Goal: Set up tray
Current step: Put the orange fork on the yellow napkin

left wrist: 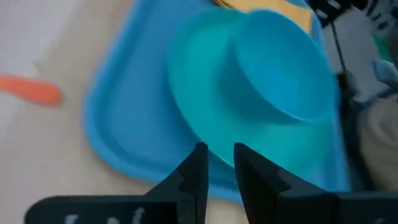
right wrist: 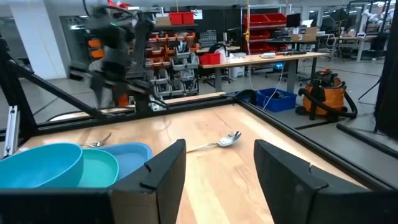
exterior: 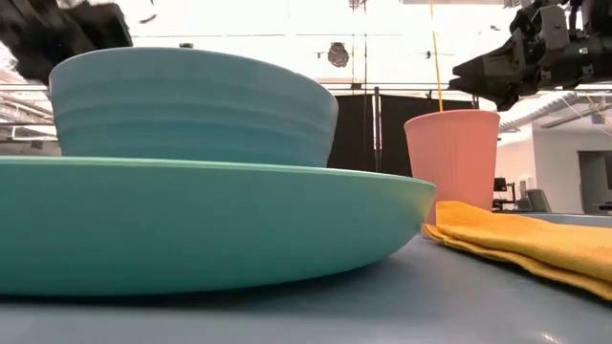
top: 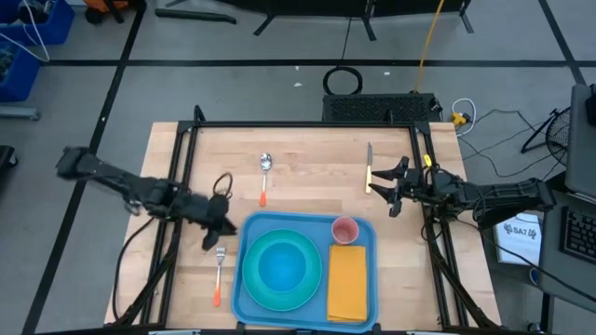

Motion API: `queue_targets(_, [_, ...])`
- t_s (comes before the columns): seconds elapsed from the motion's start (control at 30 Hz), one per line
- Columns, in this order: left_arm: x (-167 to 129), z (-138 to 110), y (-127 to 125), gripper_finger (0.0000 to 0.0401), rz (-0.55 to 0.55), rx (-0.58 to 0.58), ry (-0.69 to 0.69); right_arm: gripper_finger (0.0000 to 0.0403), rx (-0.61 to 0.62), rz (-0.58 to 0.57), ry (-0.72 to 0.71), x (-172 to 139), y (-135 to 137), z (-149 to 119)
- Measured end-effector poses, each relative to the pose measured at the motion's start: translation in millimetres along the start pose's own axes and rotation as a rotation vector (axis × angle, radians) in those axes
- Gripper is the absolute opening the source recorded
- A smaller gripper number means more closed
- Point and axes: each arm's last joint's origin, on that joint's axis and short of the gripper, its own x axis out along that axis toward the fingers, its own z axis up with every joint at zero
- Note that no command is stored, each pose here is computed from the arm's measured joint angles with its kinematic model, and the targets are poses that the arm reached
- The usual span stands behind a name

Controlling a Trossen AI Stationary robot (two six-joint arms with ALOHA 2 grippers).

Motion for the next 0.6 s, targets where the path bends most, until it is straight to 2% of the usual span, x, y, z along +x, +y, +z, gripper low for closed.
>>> queue_targets(0.2, [-21, -4, -61, 0.0012, 0.017, -0.227, 0.115, 0.0183, -0.007, 0.0, 0.006, 0, 0, -1])
queue_targets(0.33, [-16, -10, -93, 0.0009, -0.001, -0.361, 0.188, 0.0183, -0.028, -0.001, 0.011, 0, 0, -1])
queue_targets(0.4, [-7, -18, -99, 0.0011, 0.059, -0.48, 0.266, 0.0183, -0.033, -0.001, 0.012, 0, 0, -1])
queue_targets(0.53, [15, -36, -104, 0.0003, 0.227, -0.848, 0.478, 0.0183, -0.034, 0.0, 0.012, 0, 0, -1])
queue_targets(0.6, [25, -44, -105, 0.0005, 0.309, -0.95, 0.551, 0.0183, -0.036, -0.001, 0.012, 0, 0, -1])
